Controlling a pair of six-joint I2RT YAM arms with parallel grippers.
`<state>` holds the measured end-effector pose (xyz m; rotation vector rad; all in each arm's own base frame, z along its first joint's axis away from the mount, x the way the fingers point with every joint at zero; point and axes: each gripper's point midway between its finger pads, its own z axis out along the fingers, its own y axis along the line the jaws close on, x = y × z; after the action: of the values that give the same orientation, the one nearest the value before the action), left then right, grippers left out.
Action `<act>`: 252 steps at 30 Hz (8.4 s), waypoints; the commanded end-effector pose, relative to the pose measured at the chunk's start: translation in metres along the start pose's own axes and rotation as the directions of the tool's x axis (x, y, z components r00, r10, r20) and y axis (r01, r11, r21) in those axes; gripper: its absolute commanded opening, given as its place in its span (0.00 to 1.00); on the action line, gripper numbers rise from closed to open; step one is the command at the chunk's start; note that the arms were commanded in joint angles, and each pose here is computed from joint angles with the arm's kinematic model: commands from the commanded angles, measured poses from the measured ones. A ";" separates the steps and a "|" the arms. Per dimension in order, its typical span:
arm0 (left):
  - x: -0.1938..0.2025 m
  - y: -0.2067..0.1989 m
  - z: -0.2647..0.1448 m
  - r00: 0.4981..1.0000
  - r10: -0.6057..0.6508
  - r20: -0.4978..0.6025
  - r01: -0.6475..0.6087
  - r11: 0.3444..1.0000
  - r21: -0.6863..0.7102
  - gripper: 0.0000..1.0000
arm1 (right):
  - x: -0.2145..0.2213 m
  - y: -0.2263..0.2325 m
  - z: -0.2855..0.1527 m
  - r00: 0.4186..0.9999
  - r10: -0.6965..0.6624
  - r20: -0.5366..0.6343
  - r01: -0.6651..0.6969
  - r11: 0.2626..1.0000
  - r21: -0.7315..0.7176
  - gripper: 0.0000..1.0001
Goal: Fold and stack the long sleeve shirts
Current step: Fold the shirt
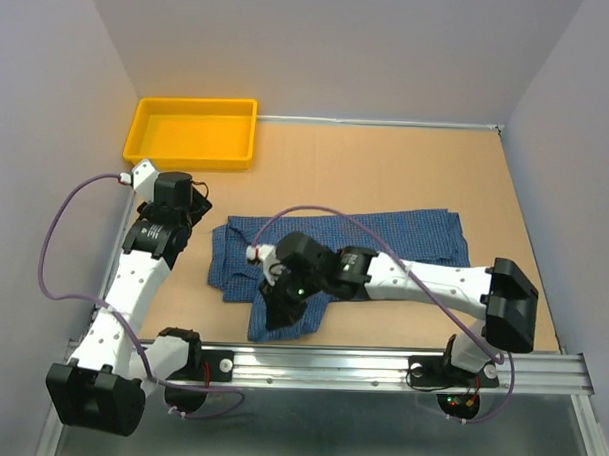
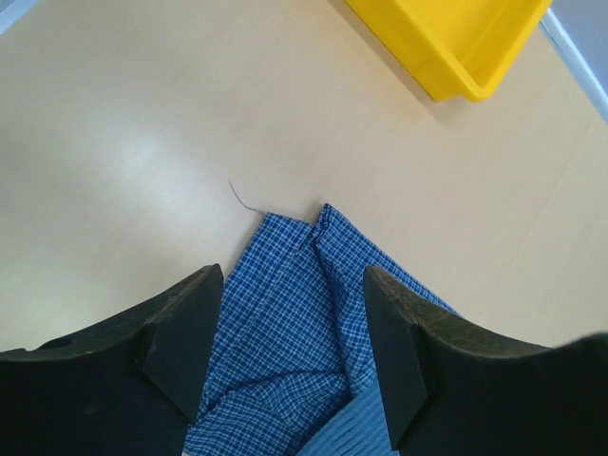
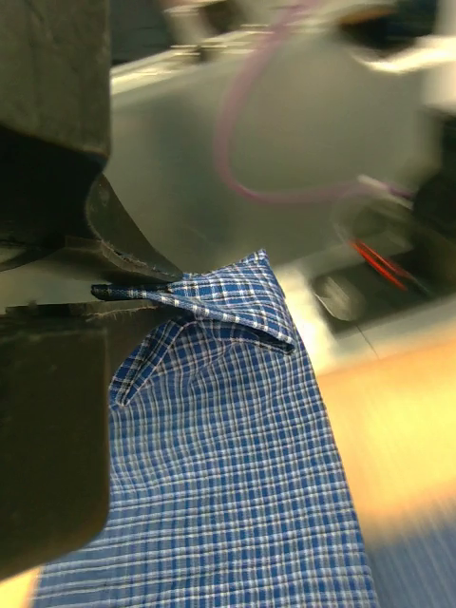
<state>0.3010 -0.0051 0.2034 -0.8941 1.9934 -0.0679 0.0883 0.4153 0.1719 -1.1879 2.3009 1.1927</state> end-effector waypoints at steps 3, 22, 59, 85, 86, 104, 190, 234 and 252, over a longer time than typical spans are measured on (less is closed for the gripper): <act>-0.016 0.009 -0.010 0.996 -0.010 0.090 0.009 1.000 0.012 0.72 | 0.051 0.088 0.009 0.946 -0.278 -0.169 0.222 0.931 -0.291 0.15; 0.002 0.007 -0.032 0.998 0.006 0.056 -0.015 0.987 0.162 0.72 | 0.001 -0.014 -0.027 0.990 -0.143 0.023 0.133 0.964 0.230 0.10; 0.184 -0.053 0.028 0.841 0.366 -0.398 -0.218 0.903 0.370 0.64 | 0.026 -0.308 -0.228 0.629 0.311 0.713 -0.765 0.413 0.494 0.09; 0.176 -0.017 0.030 0.843 0.408 -0.352 -0.318 0.904 0.287 0.64 | -0.005 -0.329 -0.210 0.668 0.300 0.680 -0.709 0.532 0.462 0.13; 0.178 -0.014 0.030 0.841 0.407 -0.355 -0.317 0.904 0.286 0.64 | -0.006 -0.330 -0.210 0.670 0.298 0.679 -0.708 0.532 0.465 0.14; 0.174 -0.013 0.021 0.875 0.304 -0.376 -0.226 0.945 0.238 0.66 | 0.045 -0.331 -0.198 0.589 0.386 0.710 -0.800 0.406 0.442 0.19; 0.136 -0.096 0.001 0.955 0.059 -0.292 0.082 0.892 0.445 0.77 | -0.032 -0.259 -0.250 0.580 0.230 0.782 -0.642 0.719 0.264 0.82; 0.239 -0.179 -0.024 0.857 0.150 -0.492 0.223 0.755 0.617 0.75 | -0.001 -0.342 -0.210 0.413 0.369 0.833 -0.617 0.786 -0.043 1.00; 0.193 -0.118 0.013 0.900 -0.030 -0.436 0.271 0.821 0.503 0.74 | 0.008 -0.316 -0.204 0.442 0.386 0.810 -0.592 0.803 -0.059 0.99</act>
<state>0.3038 -0.2189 0.0692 -0.7311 2.1703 -1.0371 0.3675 0.1150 0.0876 0.3849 1.9840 1.1274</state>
